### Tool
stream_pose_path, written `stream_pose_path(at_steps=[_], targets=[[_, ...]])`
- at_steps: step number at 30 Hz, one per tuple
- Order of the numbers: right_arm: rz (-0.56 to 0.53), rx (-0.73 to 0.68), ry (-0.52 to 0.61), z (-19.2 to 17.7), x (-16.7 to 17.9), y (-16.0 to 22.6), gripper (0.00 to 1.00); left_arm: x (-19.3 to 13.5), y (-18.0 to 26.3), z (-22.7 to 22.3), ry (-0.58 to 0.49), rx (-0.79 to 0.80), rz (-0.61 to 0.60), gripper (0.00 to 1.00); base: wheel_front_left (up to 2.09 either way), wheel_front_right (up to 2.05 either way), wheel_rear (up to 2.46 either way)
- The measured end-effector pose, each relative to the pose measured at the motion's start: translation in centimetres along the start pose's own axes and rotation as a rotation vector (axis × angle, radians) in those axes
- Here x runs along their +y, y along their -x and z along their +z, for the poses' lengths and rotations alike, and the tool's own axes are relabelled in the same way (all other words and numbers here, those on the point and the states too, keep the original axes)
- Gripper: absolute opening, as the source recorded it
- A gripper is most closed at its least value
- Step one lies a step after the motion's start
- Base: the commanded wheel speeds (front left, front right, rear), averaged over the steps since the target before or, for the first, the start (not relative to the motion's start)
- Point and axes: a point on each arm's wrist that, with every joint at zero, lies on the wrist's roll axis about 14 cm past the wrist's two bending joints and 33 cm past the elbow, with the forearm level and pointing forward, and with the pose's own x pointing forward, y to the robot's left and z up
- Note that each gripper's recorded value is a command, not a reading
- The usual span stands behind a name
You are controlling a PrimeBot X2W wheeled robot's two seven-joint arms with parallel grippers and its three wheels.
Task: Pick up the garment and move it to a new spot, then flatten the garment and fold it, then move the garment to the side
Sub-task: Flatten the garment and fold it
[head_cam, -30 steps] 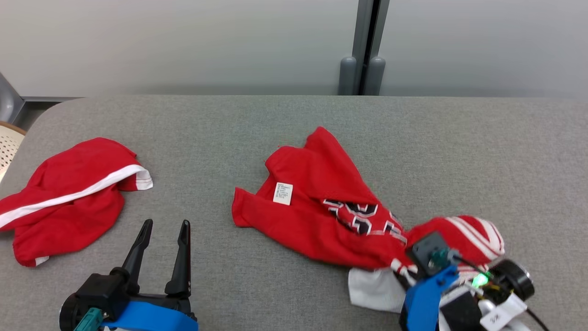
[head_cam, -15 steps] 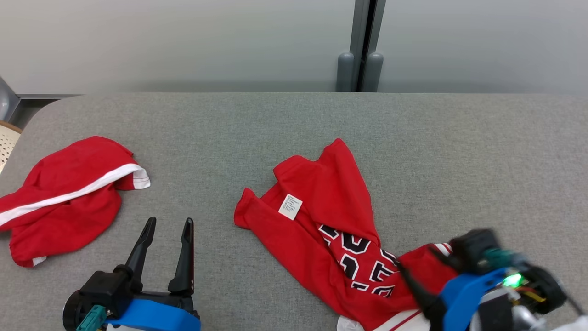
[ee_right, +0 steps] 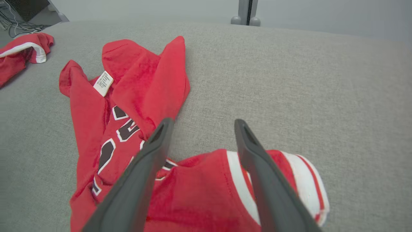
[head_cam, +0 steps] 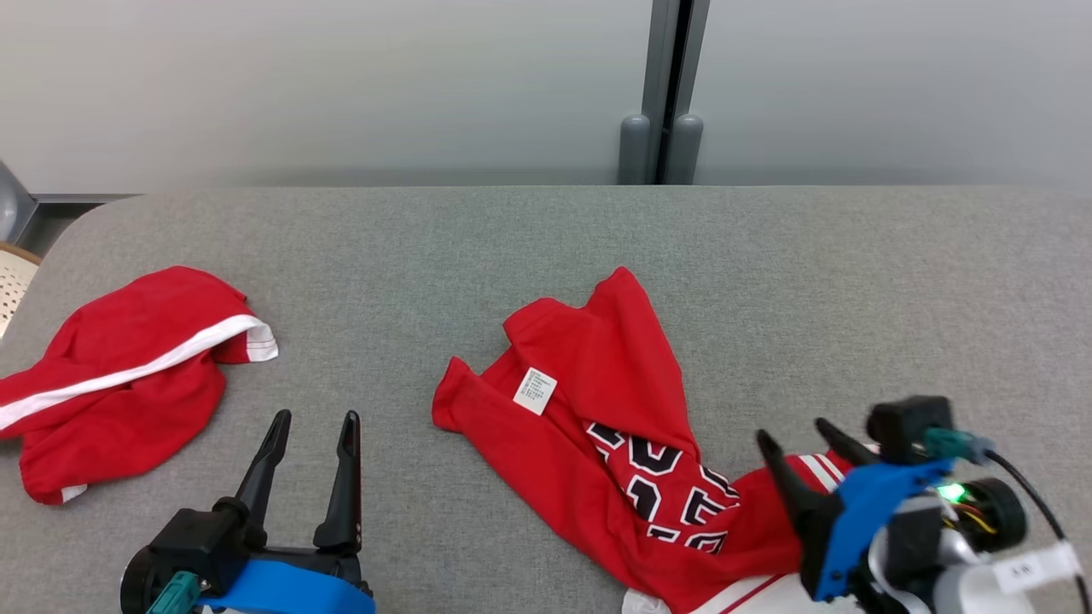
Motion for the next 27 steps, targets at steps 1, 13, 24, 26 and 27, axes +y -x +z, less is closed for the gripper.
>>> stream_pose_path(at_steps=[1, 13, 24, 26, 27], targets=[[0.021, 0.022, 0.005, -0.2, 0.7, -0.5, 1.00, 0.0, 0.0, 0.0, 0.000, 0.000, 0.001, 1.00, 0.00, 0.00, 0.00], [0.212, 0.389, 0.045, -4.7, 6.6, -4.2, 1.00, 1.5, 1.4, -0.4, 0.007, 0.008, 0.055, 1.00, 0.00, 0.00, 0.00], [0.181, 0.521, 0.258, -6.8, 6.9, -5.9, 0.00, 2.7, 2.3, -0.4, 0.008, 0.008, 0.099, 1.00, 0.00, 0.00, 0.00], [0.165, 0.450, 0.291, -5.1, 6.8, -7.0, 0.00, 2.9, 2.1, -0.4, 0.009, 0.006, 0.103, 1.00, 0.00, 0.00, 0.00], [0.159, 0.411, 0.308, -4.2, 6.8, -7.6, 0.00, 2.9, 2.1, -0.4, 0.010, 0.007, 0.105, 1.00, 0.00, 0.00, 0.00]])
